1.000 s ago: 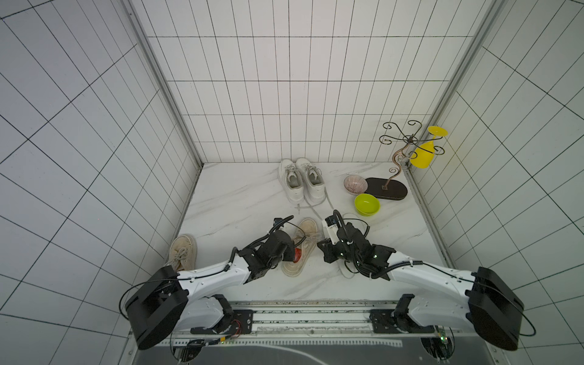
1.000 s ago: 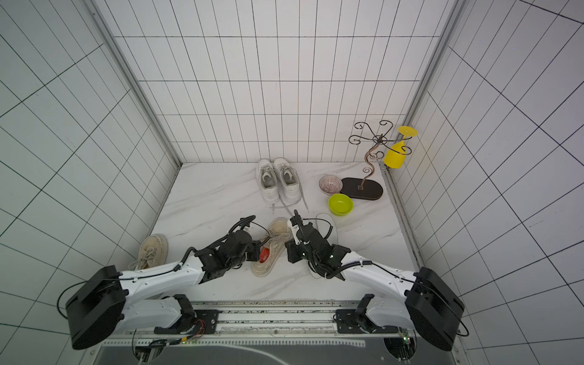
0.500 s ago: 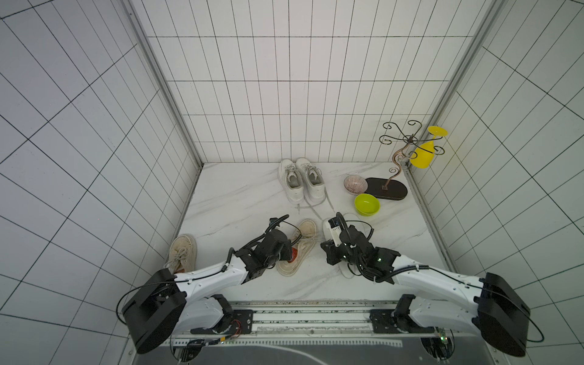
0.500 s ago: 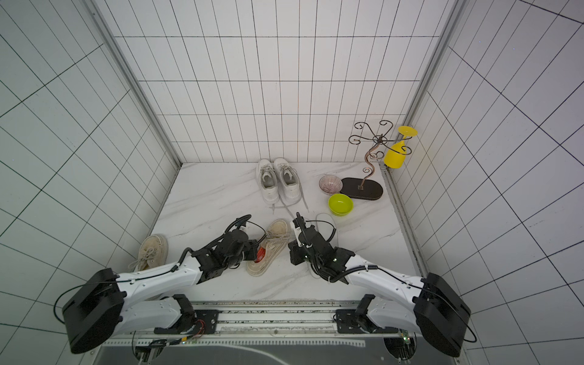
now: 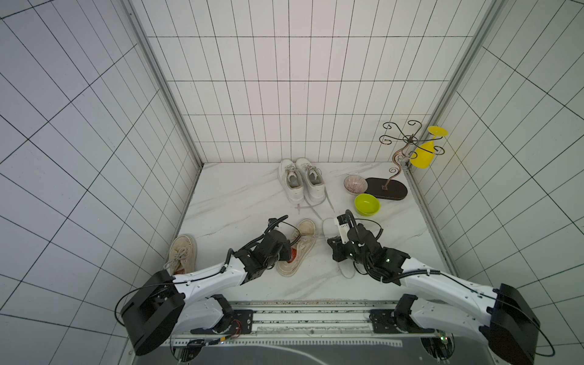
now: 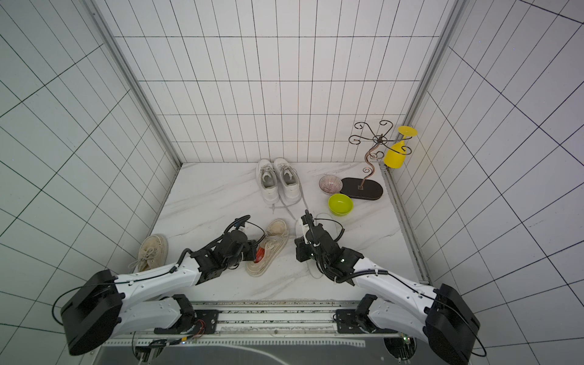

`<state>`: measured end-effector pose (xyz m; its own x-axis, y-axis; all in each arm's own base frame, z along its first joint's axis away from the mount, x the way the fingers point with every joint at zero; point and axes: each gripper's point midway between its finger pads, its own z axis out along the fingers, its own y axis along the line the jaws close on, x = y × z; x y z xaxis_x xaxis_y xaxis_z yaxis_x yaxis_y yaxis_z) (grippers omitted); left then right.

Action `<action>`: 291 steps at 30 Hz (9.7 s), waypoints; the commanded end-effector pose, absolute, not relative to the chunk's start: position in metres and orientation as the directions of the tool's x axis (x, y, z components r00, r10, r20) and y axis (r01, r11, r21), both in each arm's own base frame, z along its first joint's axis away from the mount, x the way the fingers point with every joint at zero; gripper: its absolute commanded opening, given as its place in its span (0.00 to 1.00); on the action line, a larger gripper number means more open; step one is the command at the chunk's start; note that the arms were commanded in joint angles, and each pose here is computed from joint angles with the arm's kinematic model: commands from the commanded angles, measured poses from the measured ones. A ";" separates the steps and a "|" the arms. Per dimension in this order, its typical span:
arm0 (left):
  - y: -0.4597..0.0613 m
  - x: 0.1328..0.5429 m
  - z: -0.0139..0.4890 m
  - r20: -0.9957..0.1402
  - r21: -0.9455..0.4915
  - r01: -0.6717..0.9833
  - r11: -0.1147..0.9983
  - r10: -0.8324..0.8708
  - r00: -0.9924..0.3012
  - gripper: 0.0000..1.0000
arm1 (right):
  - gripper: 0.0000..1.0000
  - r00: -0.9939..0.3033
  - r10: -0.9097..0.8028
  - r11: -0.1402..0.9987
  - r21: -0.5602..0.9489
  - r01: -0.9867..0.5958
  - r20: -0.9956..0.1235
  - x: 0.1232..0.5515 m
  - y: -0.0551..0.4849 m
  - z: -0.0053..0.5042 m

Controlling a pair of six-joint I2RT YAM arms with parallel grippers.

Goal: Remove the insole from the shoe
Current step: Untie the shoelace on the shoe, then adjust the shoe at the center of the board.

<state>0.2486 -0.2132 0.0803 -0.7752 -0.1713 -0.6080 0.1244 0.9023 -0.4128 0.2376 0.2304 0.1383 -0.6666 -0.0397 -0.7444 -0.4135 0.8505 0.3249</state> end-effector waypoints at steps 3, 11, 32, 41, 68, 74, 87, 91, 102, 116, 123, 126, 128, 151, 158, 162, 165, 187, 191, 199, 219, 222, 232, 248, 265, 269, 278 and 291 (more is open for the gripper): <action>-0.181 0.258 0.072 -0.636 -0.349 0.015 0.937 -0.225 -0.739 0.00 | 0.00 -0.633 0.033 0.919 0.272 -0.284 -0.773 0.250 0.184 0.143; -0.175 0.260 0.069 -0.639 -0.337 0.004 0.941 -0.225 -0.736 0.00 | 0.00 -0.579 0.098 0.952 0.246 -0.183 -0.810 0.260 0.149 0.168; -0.162 0.265 0.057 -0.628 -0.286 -0.039 0.957 -0.218 -0.747 0.00 | 0.00 -0.444 0.240 0.950 0.302 -0.074 -0.863 0.262 0.106 0.214; -0.163 0.265 0.056 -0.627 -0.290 -0.031 0.957 -0.214 -0.749 0.00 | 0.00 -0.459 0.196 0.877 0.364 -0.313 -0.867 0.251 0.147 0.223; -0.200 0.266 0.089 -0.677 -0.373 0.185 0.910 -0.130 -0.724 0.00 | 0.23 -0.616 -0.006 0.782 0.381 -0.494 -0.788 0.232 0.206 0.165; -0.222 0.257 0.106 -0.709 -0.374 0.246 0.894 -0.105 -0.697 0.00 | 0.69 -0.600 -0.030 0.850 0.296 -0.437 -0.800 0.241 0.208 0.164; -0.278 0.224 0.131 -0.753 -0.409 0.442 0.799 -0.022 -0.658 0.00 | 0.73 -0.619 -0.117 0.791 0.304 -0.531 -0.777 0.254 0.260 0.136; -0.285 0.218 0.133 -0.758 -0.409 0.475 0.779 -0.001 -0.652 0.00 | 0.73 -0.617 -0.141 0.792 0.285 -0.539 -0.774 0.259 0.265 0.130; -0.288 0.216 0.135 -0.762 -0.409 0.497 0.765 0.014 -0.648 0.00 | 0.72 -0.634 -0.194 0.791 0.263 -0.552 -0.749 0.250 0.271 0.104; -0.287 0.210 0.139 -0.762 -0.426 0.512 0.746 0.010 -0.648 0.00 | 0.65 -0.577 -0.137 0.946 0.067 -0.318 -0.805 0.304 0.251 0.102; -0.283 0.207 0.138 -0.759 -0.435 0.510 0.742 0.002 -0.651 0.00 | 0.63 -0.551 -0.121 0.956 0.053 -0.290 -0.825 0.319 0.257 0.107; -0.282 0.206 0.138 -0.759 -0.434 0.510 0.743 0.003 -0.651 0.00 | 0.68 -0.556 -0.096 0.955 0.082 -0.286 -0.826 0.322 0.263 0.109; -0.281 0.206 0.138 -0.759 -0.434 0.508 0.744 0.001 -0.651 0.00 | 0.72 -0.550 -0.073 0.967 0.076 -0.243 -0.832 0.329 0.256 0.114; -0.262 0.201 0.130 -0.762 -0.412 0.484 0.772 -0.001 -0.648 0.00 | 0.85 -0.581 0.182 0.983 0.160 0.088 -0.794 0.393 0.173 0.125; -0.245 0.201 0.127 -0.769 -0.382 0.448 0.808 -0.009 -0.639 0.00 | 0.85 -0.578 0.257 0.966 0.207 0.153 -0.774 0.401 0.136 0.135; -0.238 0.201 0.126 -0.774 -0.377 0.433 0.819 -0.021 -0.633 0.00 | 0.85 -0.586 0.271 0.963 0.215 0.165 -0.764 0.408 0.125 0.146; -0.232 0.206 0.126 -0.779 -0.383 0.399 0.833 -0.058 -0.625 0.00 | 0.85 -0.592 0.259 0.963 0.254 0.093 -0.763 0.401 0.139 0.152; -0.264 0.261 0.174 -0.729 -0.575 0.295 0.763 -0.313 -0.609 0.00 | 0.68 -0.698 -0.082 0.747 0.420 -0.515 -0.711 0.244 0.310 0.138; -0.272 0.259 0.177 -0.727 -0.587 0.325 0.741 -0.306 -0.614 0.00 | 0.62 -0.709 -0.104 0.746 0.417 -0.520 -0.698 0.240 0.318 0.128; -0.281 0.252 0.175 -0.726 -0.590 0.354 0.726 -0.285 -0.626 0.00 | 0.41 -0.724 -0.124 0.815 0.346 -0.464 -0.678 0.255 0.314 0.107; -0.221 0.241 0.094 -0.668 -0.503 0.185 0.844 -0.243 -0.704 0.00 | 0.00 -0.755 -0.094 0.935 0.203 -0.291 -0.648 0.277 0.234 0.070; -0.235 0.240 0.096 -0.657 -0.522 0.222 0.824 -0.222 -0.721 0.00 | 0.00 -0.736 -0.170 0.910 0.182 -0.371 -0.655 0.270 0.254 0.071; -0.262 0.231 0.100 -0.648 -0.554 0.278 0.785 -0.197 -0.735 0.00 | 0.50 -0.683 -0.323 0.813 0.177 -0.554 -0.655 0.241 0.287 0.070; -0.255 0.228 0.101 -0.657 -0.552 0.267 0.790 -0.215 -0.722 0.00 | 0.69 -0.673 -0.381 0.892 -0.061 -0.448 -0.634 0.261 0.279 0.048; -0.246 0.242 0.104 -0.687 -0.506 0.246 0.827 -0.214 -0.694 0.24 | 0.54 -0.576 -0.208 0.872 0.118 -0.476 -0.791 0.300 0.316 0.119; -0.231 0.260 0.103 -0.709 -0.432 0.189 0.882 -0.203 -0.675 0.52 | 0.44 -0.578 -0.205 0.865 0.130 -0.485 -0.790 0.301 0.319 0.120; -0.250 0.268 0.100 -0.713 -0.370 0.279 0.886 -0.079 -0.697 0.69 | 0.39 -0.572 -0.193 0.863 0.140 -0.486 -0.797 0.303 0.320 0.124; -0.261 0.282 0.079 -0.673 -0.342 0.247 0.907 -0.053 -0.737 0.60 | 0.30 -0.564 -0.164 0.857 0.167 -0.487 -0.809 0.301 0.317 0.132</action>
